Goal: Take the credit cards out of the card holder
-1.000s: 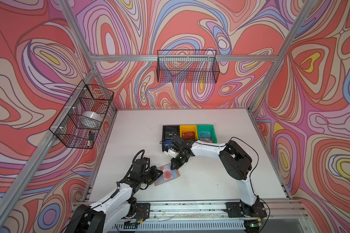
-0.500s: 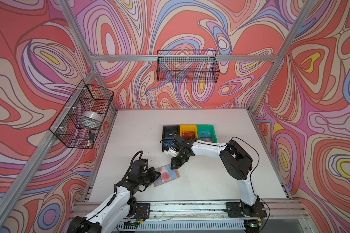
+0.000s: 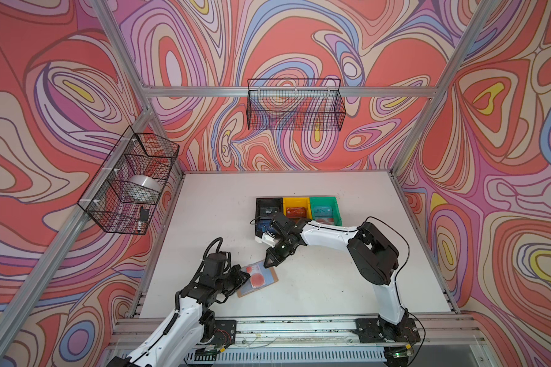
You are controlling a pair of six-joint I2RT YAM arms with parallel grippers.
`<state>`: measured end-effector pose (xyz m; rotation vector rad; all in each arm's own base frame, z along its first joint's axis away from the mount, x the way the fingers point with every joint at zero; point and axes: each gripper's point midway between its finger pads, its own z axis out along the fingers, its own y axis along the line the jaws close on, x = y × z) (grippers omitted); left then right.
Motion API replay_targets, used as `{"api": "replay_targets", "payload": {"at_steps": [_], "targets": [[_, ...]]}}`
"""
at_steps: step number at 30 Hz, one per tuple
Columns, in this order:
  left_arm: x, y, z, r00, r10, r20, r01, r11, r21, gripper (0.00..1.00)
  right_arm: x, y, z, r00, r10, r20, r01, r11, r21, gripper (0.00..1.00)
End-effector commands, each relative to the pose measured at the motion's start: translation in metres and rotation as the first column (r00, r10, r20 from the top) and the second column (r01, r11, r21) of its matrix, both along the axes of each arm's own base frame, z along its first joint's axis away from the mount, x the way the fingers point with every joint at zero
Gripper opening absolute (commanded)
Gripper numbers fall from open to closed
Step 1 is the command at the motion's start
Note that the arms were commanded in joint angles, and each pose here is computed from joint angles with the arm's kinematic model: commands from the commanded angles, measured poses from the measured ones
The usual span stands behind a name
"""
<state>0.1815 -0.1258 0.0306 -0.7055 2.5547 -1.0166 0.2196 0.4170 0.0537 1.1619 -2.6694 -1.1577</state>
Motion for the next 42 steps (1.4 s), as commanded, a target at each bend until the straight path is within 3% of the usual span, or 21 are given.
{"api": "replay_targets", "payload": {"at_steps": [1, 13, 26, 37, 42], "targets": [[-0.005, 0.004, -0.005, 0.999, 0.005, -0.040, -0.004, 1.000, 0.023, 0.00, -0.003, 0.015, 0.003, 1.000, 0.014, -0.028, -0.012, 0.999, 0.050, 0.05], [-0.004, 0.005, -0.006, 0.999, 0.012, -0.042, -0.011, 0.999, 0.031, 0.00, -0.012, -0.001, -0.043, 0.996, 0.028, -0.084, -0.034, 0.997, -0.069, 0.05], [-0.005, 0.012, 0.005, 1.000, 0.019, -0.022, -0.018, 0.998, 0.062, 0.00, 0.025, -0.053, -0.074, 0.997, -0.069, 0.047, 0.080, 0.941, -0.329, 0.04], [-0.004, 0.012, 0.013, 1.000, 0.017, -0.012, -0.016, 0.998, 0.065, 0.00, 0.049, -0.075, -0.071, 0.988, -0.124, 0.095, 0.152, 0.913, -0.379, 0.04], [0.000, 0.011, 0.028, 1.000, 0.007, 0.014, -0.008, 0.998, 0.067, 0.00, 0.057, -0.074, -0.044, 0.986, -0.109, 0.122, 0.143, 0.936, -0.322, 0.04]]}}
